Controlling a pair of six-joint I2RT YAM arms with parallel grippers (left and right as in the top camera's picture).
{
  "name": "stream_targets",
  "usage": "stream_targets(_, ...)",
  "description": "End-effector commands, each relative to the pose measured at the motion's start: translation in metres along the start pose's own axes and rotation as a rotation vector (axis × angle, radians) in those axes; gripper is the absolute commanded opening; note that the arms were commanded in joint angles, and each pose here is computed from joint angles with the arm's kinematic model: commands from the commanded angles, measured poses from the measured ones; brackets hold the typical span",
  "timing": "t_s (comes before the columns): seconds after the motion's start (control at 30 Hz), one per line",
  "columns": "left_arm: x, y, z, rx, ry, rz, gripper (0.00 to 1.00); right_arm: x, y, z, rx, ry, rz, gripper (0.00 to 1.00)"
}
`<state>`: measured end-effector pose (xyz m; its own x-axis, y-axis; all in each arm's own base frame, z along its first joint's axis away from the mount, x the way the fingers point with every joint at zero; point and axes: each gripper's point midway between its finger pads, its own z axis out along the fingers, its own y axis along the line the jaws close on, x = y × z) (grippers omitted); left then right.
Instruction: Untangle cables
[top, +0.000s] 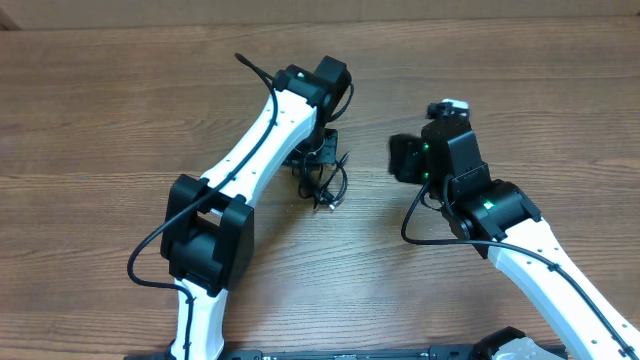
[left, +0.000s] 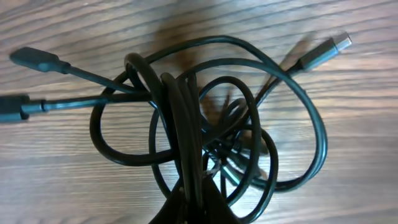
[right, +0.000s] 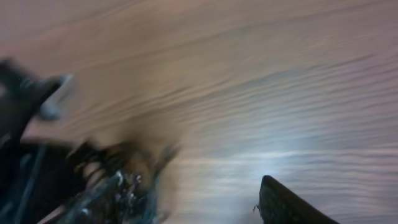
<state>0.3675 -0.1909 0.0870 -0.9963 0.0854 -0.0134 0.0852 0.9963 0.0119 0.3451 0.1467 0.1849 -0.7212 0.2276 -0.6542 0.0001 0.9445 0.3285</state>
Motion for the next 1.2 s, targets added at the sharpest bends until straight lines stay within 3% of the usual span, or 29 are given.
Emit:
stream_targets(0.0,-0.006,-0.021,-0.033,0.198,-0.029,0.070,0.04,0.024,0.038,0.004,-0.213,0.155,0.004,0.67)
stream_targets(0.13,-0.011,-0.031,-0.073,0.382,-0.059,0.096,0.04,0.043,0.043,0.023,-0.244,0.246,0.011,0.68)
stream_targets(0.43,-0.003,-0.043,-0.103,0.565,-0.033,0.110,0.04,0.063,0.035,0.059,-0.204,0.317,0.022,0.63)
stream_targets(0.47,-0.003,-0.044,-0.105,0.579,-0.033,0.113,0.04,0.063,0.035,0.061,-0.204,0.316,0.022,0.58)
stream_targets(0.5,-0.003,-0.045,-0.106,0.594,-0.031,0.119,0.04,0.063,0.034,0.065,-0.200,0.314,0.022,0.45)
stream_targets(0.57,-0.002,-0.043,-0.107,0.604,-0.025,0.117,0.04,0.060,0.025,0.072,-0.143,0.290,0.027,0.05)
stream_targets(0.63,-0.002,-0.034,-0.106,0.593,-0.021,0.122,0.04,0.056,0.002,0.076,-0.010,0.247,0.077,0.04)
stream_targets(0.73,-0.006,0.000,-0.094,0.460,-0.024,0.072,0.04,0.047,-0.037,0.074,0.206,0.167,0.130,0.04)
stream_targets(0.87,-0.013,0.081,-0.082,0.223,-0.032,-0.080,0.04,0.040,-0.091,0.062,0.425,0.119,0.184,0.04)
stream_targets(1.17,-0.019,0.168,-0.109,0.203,-0.143,-0.290,0.04,0.018,-0.151,0.049,0.516,0.114,0.293,0.04)
